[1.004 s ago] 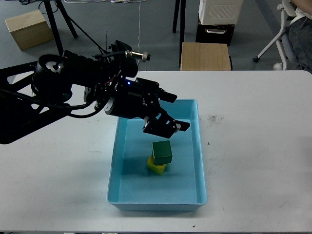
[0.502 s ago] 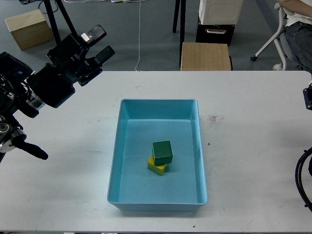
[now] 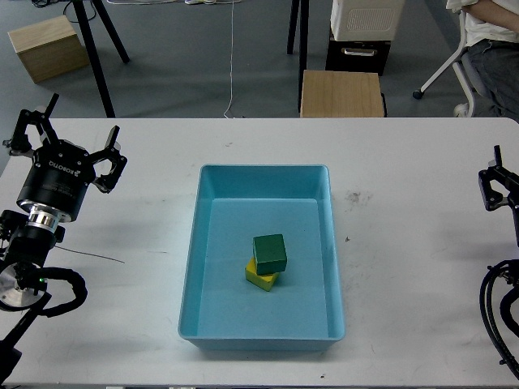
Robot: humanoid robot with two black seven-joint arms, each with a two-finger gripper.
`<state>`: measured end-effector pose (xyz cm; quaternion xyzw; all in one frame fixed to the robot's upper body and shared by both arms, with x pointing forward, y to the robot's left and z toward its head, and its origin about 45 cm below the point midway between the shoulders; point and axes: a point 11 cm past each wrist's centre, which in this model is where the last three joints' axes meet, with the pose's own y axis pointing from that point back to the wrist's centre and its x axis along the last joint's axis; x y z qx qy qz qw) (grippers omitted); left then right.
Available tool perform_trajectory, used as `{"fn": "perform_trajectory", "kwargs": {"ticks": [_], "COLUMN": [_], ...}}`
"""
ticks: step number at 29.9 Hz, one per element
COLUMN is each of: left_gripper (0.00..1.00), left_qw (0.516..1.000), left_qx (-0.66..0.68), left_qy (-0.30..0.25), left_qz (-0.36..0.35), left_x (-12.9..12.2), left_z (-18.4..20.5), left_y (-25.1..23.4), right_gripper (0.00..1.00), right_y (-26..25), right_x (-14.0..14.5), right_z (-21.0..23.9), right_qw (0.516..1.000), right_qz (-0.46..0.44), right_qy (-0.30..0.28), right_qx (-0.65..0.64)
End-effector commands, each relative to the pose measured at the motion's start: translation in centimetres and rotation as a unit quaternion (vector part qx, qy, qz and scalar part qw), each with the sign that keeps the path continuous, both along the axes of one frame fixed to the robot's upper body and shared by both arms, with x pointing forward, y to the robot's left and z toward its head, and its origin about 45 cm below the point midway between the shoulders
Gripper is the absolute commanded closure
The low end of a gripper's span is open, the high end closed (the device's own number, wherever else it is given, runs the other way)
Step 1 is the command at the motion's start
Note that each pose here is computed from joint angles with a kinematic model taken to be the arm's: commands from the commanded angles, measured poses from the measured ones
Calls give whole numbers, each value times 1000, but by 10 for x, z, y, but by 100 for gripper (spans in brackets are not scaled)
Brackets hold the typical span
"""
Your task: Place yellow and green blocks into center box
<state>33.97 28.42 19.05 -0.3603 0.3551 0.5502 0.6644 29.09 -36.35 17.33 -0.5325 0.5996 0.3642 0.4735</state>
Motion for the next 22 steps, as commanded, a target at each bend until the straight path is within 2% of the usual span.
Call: {"fn": "perform_trajectory", "kwargs": {"ticks": [1,10,15,22], "left_gripper": [0,0,0,0], "left_qw": [996,980,981,981], "left_qx": [-90,-196,-195,-195], "left_qy": [17,-11,0,14], "left_qz": [7,20,9,-8], "left_x": [-11,-23,-30,-36], "left_z": [-14,-16,-23,-31], "left_y": [-5,4,-1,-13], "right_gripper": [1,1,1,1], "right_y": [10,26,35,42], "right_x": [-6,-10,-20,-20], "right_z": [-8,-15,-17,-19], "right_qw": [999,997,996,995], "right_qz": [6,2,17,29], "right_qy": [-2,-15,-41,-41], "right_qx": [39,78,83,84]}}
